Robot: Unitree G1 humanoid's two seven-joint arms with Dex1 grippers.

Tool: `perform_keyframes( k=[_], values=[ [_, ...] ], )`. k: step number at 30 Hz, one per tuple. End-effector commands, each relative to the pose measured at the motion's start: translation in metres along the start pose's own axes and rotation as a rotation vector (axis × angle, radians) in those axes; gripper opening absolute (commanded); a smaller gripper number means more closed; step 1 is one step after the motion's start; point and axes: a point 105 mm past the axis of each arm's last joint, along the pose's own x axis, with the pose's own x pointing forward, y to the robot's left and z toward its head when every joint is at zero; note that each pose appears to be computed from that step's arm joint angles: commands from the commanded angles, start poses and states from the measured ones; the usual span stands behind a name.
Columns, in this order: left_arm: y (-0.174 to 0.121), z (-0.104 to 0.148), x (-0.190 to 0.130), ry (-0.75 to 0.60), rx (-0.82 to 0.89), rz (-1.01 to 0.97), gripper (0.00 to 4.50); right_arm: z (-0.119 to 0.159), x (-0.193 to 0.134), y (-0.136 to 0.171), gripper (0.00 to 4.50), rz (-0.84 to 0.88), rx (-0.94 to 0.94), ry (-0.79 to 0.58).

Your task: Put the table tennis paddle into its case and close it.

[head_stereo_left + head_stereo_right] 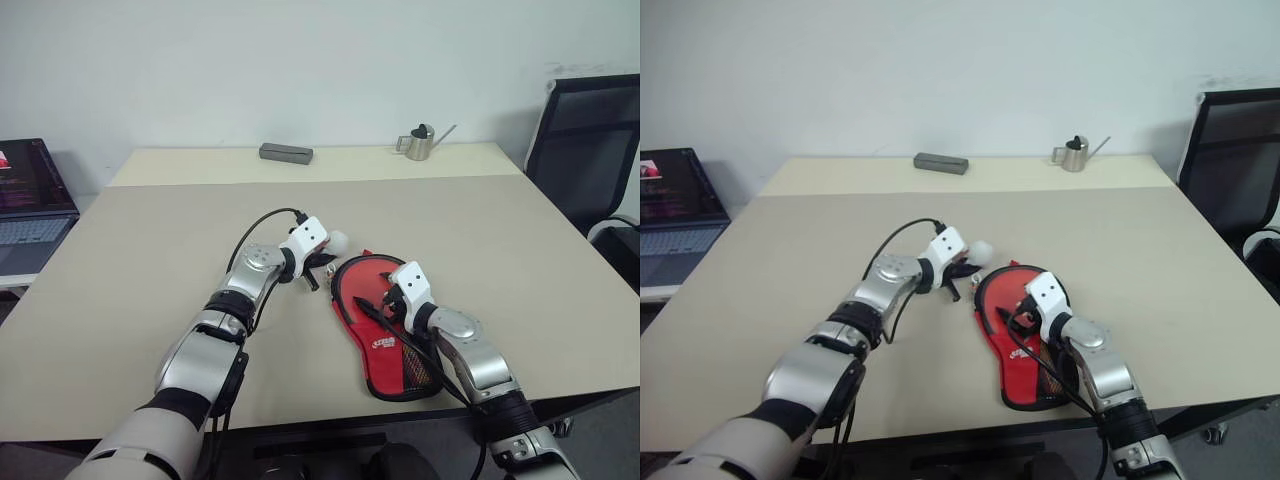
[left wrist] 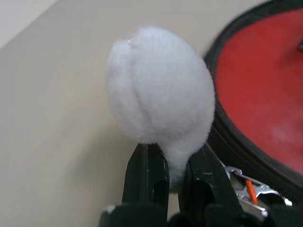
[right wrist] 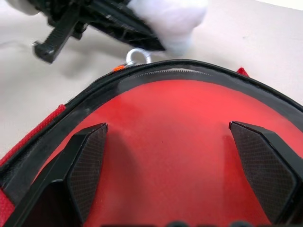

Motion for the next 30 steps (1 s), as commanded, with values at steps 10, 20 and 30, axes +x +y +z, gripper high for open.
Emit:
perform_keyframes(
  k=[10, 20, 30],
  values=[
    [0.025, 0.034, -0.002, -0.074, 0.060, 0.106, 0.00, -0.059, 0.003, 0.041, 4.50, 0.074, 0.080, 0.193],
    [0.031, 0.048, 0.010, -0.042, 0.115, 0.201, 0.00, -0.057, 0.003, 0.051, 4.50, 0.090, 0.083, 0.190],
    [0.024, 0.058, 0.022, -0.022, 0.161, 0.220, 0.00, -0.061, -0.006, 0.066, 4.50, 0.088, 0.107, 0.205]
  ],
)
